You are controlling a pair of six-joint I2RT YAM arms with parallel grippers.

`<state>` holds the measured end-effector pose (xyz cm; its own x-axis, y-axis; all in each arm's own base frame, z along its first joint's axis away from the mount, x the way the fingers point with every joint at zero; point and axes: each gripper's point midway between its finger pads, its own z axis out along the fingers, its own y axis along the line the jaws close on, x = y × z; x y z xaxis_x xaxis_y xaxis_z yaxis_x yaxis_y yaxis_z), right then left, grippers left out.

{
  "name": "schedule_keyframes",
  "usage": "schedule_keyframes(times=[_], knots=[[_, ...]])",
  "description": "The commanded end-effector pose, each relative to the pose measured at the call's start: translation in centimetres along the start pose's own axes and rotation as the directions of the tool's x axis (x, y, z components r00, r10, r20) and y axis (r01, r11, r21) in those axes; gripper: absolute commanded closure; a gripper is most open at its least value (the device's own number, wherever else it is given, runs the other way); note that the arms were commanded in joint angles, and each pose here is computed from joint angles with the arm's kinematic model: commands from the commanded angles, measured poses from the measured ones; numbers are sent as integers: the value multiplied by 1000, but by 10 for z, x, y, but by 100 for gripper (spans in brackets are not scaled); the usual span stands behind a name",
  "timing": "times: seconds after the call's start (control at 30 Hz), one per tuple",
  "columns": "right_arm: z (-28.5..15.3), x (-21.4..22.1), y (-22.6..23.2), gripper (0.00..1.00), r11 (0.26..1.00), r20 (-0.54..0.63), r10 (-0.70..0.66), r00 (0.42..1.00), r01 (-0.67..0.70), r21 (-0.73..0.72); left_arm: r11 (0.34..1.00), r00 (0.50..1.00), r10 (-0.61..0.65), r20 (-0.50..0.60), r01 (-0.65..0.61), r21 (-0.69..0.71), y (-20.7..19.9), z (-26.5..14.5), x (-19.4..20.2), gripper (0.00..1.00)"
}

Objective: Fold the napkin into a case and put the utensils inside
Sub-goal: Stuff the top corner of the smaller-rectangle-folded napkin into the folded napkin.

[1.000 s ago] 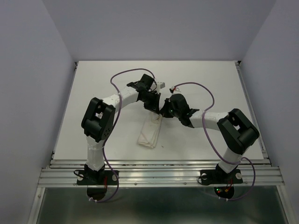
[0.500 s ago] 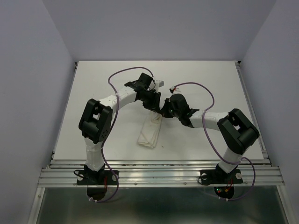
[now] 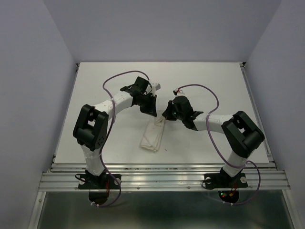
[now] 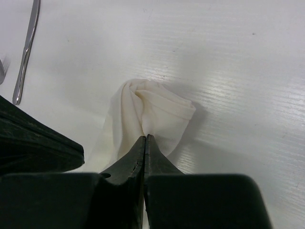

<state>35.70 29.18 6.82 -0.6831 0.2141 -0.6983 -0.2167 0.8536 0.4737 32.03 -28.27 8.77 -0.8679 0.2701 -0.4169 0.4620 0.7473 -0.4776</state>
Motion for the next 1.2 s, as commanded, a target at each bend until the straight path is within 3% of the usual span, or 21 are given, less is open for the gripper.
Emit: schedule_keyframes(times=[0.0, 0.63, 0.93, 1.17], knots=[[-6, -21, 22, 99, 998, 65, 5, 998, 0, -69, 1000, 999, -5, 47, 5, -7, 3, -12, -5, 100], [-8, -27, 29, 99, 996, 71, 2, 997, 4, -89, 994, 999, -40, -33, 43, 98, -9, 40, 7, 100], [-9, -28, 30, 99, 995, 69, 1, 998, 6, -95, 991, 998, -51, 38, 46, 129, -17, 42, -16, 100], [-12, -29, 33, 99, 995, 73, 4, 997, 3, -104, 990, 997, -70, 20, 67, 124, -10, 58, -15, 100]])
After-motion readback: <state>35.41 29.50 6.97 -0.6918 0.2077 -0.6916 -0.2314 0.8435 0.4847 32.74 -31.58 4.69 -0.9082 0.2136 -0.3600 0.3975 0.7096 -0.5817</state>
